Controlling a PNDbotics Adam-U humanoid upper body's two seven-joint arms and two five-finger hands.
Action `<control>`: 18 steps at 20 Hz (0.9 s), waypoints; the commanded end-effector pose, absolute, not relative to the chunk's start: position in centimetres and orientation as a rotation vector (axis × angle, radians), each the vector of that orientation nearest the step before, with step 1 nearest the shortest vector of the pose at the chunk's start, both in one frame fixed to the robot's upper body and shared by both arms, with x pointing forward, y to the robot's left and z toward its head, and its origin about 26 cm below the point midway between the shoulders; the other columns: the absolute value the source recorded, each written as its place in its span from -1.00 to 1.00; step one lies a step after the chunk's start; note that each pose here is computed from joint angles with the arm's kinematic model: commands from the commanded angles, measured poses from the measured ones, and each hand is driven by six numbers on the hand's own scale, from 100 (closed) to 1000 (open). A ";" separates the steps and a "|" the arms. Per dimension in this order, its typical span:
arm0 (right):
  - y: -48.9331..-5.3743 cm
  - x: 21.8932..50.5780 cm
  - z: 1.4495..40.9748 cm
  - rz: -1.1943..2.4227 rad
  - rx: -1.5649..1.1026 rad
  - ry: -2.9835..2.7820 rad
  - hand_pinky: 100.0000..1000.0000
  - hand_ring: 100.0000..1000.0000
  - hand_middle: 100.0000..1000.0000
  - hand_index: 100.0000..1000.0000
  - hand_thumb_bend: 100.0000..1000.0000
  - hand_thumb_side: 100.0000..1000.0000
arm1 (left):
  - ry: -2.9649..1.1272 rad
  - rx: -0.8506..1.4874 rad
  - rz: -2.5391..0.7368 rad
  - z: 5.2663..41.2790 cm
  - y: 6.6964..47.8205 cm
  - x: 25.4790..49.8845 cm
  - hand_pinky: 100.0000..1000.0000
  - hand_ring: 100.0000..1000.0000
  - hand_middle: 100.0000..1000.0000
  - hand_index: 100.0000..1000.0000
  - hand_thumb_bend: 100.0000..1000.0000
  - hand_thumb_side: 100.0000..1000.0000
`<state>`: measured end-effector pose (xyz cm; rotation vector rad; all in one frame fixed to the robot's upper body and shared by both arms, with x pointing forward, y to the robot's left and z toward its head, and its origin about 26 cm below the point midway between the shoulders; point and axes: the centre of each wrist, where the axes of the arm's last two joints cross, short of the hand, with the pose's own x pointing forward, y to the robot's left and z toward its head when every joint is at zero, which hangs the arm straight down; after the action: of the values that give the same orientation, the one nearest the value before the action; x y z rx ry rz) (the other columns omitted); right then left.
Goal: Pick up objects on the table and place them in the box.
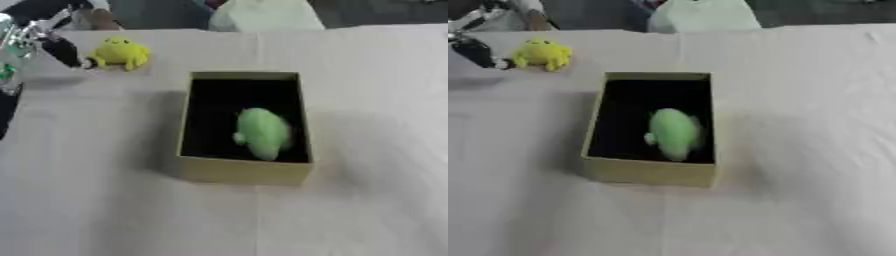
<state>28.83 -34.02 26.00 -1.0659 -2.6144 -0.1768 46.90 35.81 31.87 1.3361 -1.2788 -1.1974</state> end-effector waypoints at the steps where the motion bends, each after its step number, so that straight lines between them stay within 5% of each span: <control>1: -34.1 28.5 27.2 -0.138 -1.082 -2.652 0.45 0.35 0.26 0.49 -0.82 0.99 | -1.301 1.375 -1.163 33.8 36.6 46.4 0.78 0.82 0.82 0.90 0.03 -0.92; 18: -33.9 28.5 27.8 -0.123 -1.069 -2.679 0.45 0.35 0.26 0.49 -0.81 0.99 | -1.306 1.389 -1.110 35.2 37.2 46.6 0.76 0.81 0.83 0.88 -0.28 -1.00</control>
<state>28.94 -33.79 26.57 -1.0529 -2.6403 -0.1550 47.36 36.07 33.13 1.3329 -1.2960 -1.1486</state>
